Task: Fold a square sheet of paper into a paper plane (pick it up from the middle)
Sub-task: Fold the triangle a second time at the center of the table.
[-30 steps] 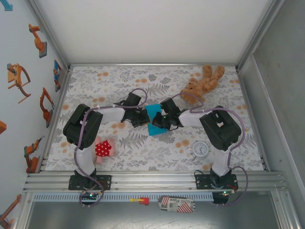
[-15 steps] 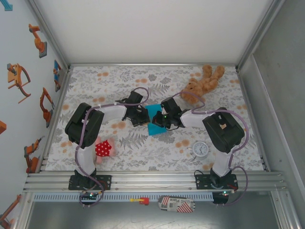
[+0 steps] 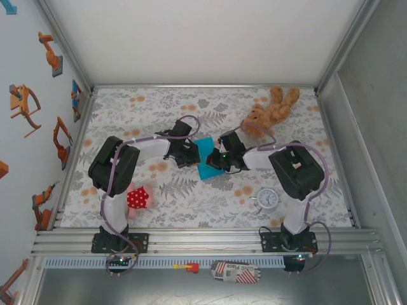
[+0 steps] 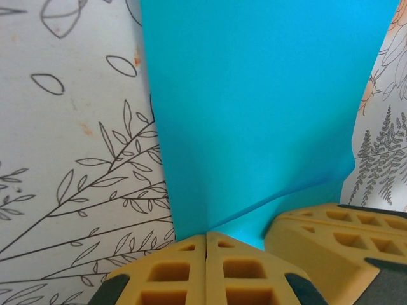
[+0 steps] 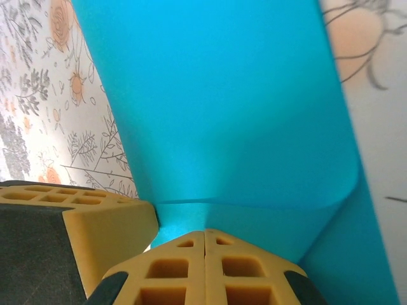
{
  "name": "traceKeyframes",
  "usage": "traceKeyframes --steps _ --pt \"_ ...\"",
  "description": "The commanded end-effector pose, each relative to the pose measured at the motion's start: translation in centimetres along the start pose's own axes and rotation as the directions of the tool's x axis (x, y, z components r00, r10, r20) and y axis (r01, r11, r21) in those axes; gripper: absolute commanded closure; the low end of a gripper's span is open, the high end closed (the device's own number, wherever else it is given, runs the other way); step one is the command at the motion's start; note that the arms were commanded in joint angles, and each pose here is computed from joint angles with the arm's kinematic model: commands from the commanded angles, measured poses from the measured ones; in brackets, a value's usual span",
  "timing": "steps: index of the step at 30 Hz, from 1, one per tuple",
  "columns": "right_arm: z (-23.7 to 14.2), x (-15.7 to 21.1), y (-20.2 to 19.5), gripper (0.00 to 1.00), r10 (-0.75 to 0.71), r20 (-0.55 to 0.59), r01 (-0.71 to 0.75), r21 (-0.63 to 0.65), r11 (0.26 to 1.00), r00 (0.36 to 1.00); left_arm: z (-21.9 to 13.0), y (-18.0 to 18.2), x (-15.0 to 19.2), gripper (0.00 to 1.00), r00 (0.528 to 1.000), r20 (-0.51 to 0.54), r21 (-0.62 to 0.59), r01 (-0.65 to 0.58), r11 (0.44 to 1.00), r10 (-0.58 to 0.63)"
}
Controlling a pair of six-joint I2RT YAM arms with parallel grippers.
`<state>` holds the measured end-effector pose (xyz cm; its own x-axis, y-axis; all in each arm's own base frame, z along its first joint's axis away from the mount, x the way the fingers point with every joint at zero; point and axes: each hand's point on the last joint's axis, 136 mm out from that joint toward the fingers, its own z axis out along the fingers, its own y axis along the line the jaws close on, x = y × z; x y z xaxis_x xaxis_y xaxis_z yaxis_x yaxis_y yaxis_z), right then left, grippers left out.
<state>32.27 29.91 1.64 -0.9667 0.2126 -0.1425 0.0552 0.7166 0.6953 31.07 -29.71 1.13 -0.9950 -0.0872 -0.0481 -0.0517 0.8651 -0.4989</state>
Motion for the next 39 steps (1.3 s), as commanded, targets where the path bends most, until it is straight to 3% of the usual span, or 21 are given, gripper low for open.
traceKeyframes --steps 1,6,11,18,25,33,39 --pt "-1.4 -1.2 -5.5 1.00 0.081 0.067 -0.089 0.122 0.989 0.994 1.7 6.5 1.9 1.00 0.996 -0.048 -0.223 0.063 0.973 -0.075" --pt "-3.8 -3.4 -5.7 1.00 0.085 0.134 -0.102 0.123 0.987 0.987 1.6 6.0 1.6 1.00 0.997 -0.048 -0.202 0.051 0.978 -0.062" --pt "-5.7 -4.7 -2.4 1.00 0.008 0.169 -0.022 0.082 0.996 0.986 1.4 5.1 1.2 1.00 0.998 -0.050 -0.174 0.034 0.984 -0.043" --pt "-2.7 -2.2 1.4 1.00 -0.074 0.068 0.072 0.023 0.997 0.995 1.5 4.8 1.1 1.00 0.998 -0.055 -0.163 0.023 0.986 -0.032" --pt "-0.3 -2.2 0.0 1.00 -0.044 0.036 0.042 0.061 0.997 0.998 1.8 5.7 1.6 1.00 0.996 -0.081 -0.201 0.022 0.979 -0.039" --pt "-2.3 -4.9 -5.1 1.00 0.046 0.141 -0.069 0.167 0.983 0.989 2.0 6.7 1.9 1.00 0.995 -0.092 -0.228 0.028 0.973 -0.050" --pt "-4.7 -5.7 -2.2 1.00 -0.038 0.174 0.013 0.144 0.989 0.984 1.9 4.9 0.4 1.00 0.995 -0.089 -0.175 -0.050 0.983 0.035"
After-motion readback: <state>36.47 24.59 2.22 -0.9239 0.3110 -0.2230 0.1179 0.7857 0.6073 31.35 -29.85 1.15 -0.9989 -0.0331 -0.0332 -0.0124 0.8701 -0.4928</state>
